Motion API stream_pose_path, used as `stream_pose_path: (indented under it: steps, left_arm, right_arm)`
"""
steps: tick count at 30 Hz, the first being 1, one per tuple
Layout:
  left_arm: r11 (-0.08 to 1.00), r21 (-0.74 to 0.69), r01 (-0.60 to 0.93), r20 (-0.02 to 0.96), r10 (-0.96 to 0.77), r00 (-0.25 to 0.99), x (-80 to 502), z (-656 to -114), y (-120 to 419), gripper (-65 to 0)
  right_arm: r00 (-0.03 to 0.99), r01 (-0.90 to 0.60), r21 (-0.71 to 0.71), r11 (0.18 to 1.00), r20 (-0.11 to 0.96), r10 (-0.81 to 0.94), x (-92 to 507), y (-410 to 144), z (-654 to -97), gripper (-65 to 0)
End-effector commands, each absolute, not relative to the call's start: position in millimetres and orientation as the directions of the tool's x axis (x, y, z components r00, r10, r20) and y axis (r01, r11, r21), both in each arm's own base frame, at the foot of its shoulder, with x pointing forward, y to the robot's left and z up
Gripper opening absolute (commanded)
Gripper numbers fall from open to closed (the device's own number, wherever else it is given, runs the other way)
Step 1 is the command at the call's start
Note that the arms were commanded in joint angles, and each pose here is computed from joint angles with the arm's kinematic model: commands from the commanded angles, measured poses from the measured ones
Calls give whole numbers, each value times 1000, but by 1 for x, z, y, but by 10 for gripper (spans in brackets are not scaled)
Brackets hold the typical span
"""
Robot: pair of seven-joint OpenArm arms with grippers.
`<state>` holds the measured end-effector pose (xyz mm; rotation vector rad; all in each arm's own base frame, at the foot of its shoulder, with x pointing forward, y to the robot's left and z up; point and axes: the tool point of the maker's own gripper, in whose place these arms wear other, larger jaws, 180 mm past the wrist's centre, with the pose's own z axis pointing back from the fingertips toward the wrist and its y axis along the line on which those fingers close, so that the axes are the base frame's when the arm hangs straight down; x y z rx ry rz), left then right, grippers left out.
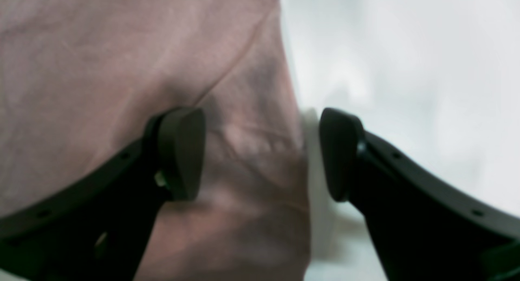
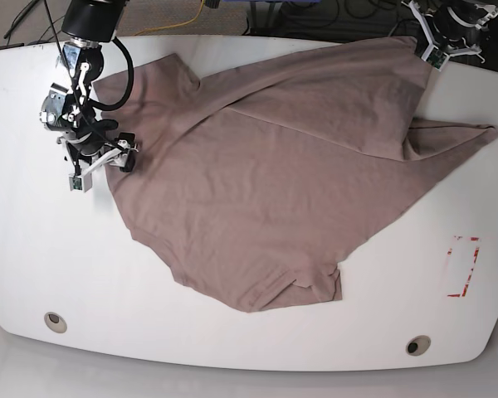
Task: Layout the t-shirt on the table in an organized manner, then fold the t-shirt properly
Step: 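Pull the t-shirt edge with the right gripper away from the left gripper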
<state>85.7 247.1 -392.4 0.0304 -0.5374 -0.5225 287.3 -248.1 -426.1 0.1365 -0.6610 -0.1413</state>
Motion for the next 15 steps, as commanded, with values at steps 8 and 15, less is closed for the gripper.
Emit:
stream_pose_path:
  steps: [8, 15]
  left_arm:
    - [865, 183, 466, 502, -490, 713, 95, -385, 249, -650]
    - [866, 198, 460, 522, -490, 698, 106, -382, 250, -650]
  right_arm:
    - [810, 87, 185, 979, 559, -177, 279, -240, -434, -328]
    - [806, 83, 178, 980, 566, -171, 283, -243, -431, -610]
